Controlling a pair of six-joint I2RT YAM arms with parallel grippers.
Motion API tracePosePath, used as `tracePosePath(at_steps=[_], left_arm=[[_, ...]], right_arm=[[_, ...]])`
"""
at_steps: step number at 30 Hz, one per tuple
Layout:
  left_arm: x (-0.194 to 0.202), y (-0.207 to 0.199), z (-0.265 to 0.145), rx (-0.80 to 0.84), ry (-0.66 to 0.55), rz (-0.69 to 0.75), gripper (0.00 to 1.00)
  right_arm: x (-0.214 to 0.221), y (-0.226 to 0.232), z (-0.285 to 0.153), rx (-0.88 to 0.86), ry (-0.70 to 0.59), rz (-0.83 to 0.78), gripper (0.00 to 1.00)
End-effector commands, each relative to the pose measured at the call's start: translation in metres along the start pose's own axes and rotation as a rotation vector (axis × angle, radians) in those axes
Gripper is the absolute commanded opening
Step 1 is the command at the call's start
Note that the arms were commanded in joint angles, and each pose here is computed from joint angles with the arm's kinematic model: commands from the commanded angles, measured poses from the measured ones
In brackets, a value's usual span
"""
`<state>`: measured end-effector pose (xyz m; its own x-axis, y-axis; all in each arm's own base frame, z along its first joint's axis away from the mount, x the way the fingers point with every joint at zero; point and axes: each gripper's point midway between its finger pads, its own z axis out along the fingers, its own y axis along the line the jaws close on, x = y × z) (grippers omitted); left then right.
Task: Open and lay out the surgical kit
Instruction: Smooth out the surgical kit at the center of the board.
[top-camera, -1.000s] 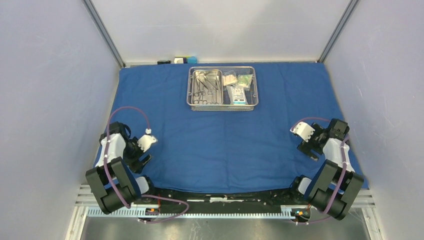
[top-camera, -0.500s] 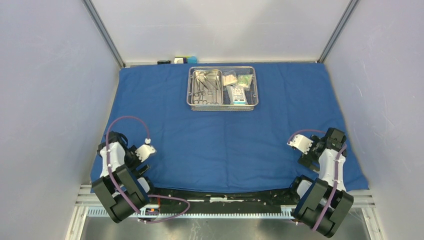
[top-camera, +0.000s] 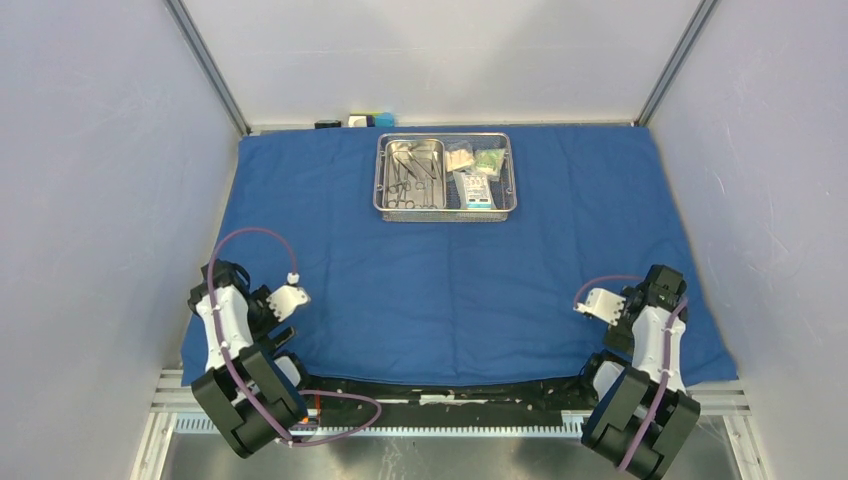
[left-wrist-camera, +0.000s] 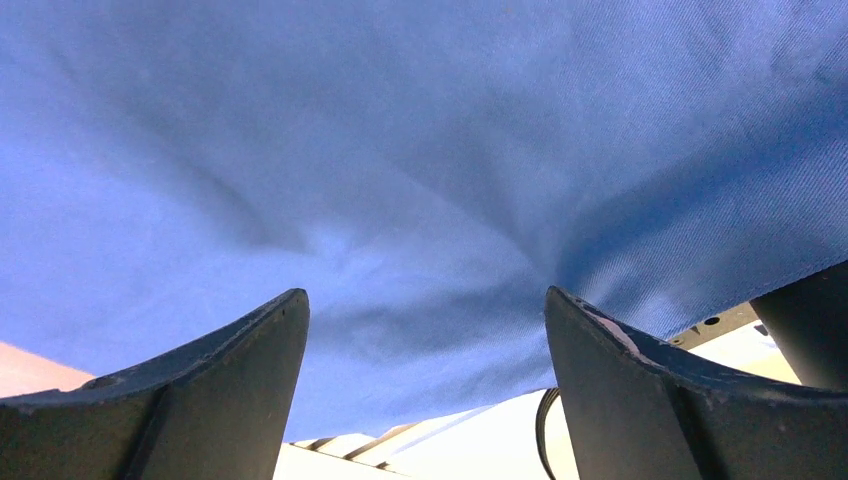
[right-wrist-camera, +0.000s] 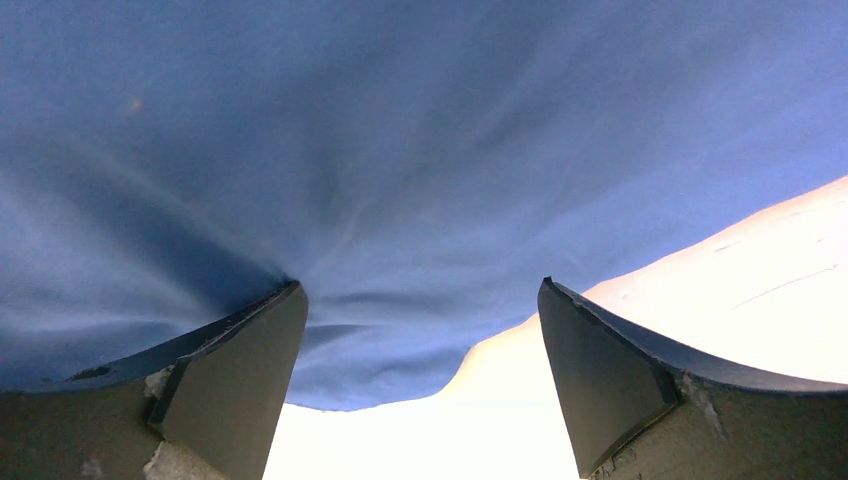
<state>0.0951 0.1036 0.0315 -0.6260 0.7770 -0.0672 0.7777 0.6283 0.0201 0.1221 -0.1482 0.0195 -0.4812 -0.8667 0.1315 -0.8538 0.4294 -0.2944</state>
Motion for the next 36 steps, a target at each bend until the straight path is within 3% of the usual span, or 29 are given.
tracePosePath(at_steps=[1,7,14,19,24,29,32,36], left_arm=[[-0.017,0.012,-0.017,-0.054,-0.094,0.047,0.94],[-0.042,0.031,-0.038,-0.103,-0.222,-0.007,0.95],[-0.061,0.048,-0.059,-0.14,-0.319,-0.06,0.97],[-0.064,0.049,-0.058,-0.123,-0.335,-0.08,0.98],[-0.056,0.036,-0.042,-0.073,-0.296,-0.074,0.99],[-0.063,0.012,-0.023,-0.011,-0.343,-0.039,0.99],[-0.063,-0.008,-0.007,0.035,-0.351,0.036,0.98],[-0.044,-0.019,0.006,0.037,-0.256,0.166,0.97]], right_arm=[[-0.006,0.104,0.0,-0.379,-0.02,-0.06,0.97],[-0.003,0.091,-0.02,-0.306,-0.019,-0.093,0.97],[-0.039,0.022,-0.067,-0.157,-0.272,-0.019,0.97],[-0.072,0.0,-0.069,-0.147,-0.442,0.032,0.98],[-0.096,0.014,-0.05,-0.187,-0.5,0.009,0.98],[-0.119,0.034,-0.045,-0.24,-0.588,-0.028,0.98],[-0.122,0.046,-0.039,-0.257,-0.568,-0.08,0.98],[-0.112,0.068,-0.028,-0.317,-0.484,-0.153,0.98]])
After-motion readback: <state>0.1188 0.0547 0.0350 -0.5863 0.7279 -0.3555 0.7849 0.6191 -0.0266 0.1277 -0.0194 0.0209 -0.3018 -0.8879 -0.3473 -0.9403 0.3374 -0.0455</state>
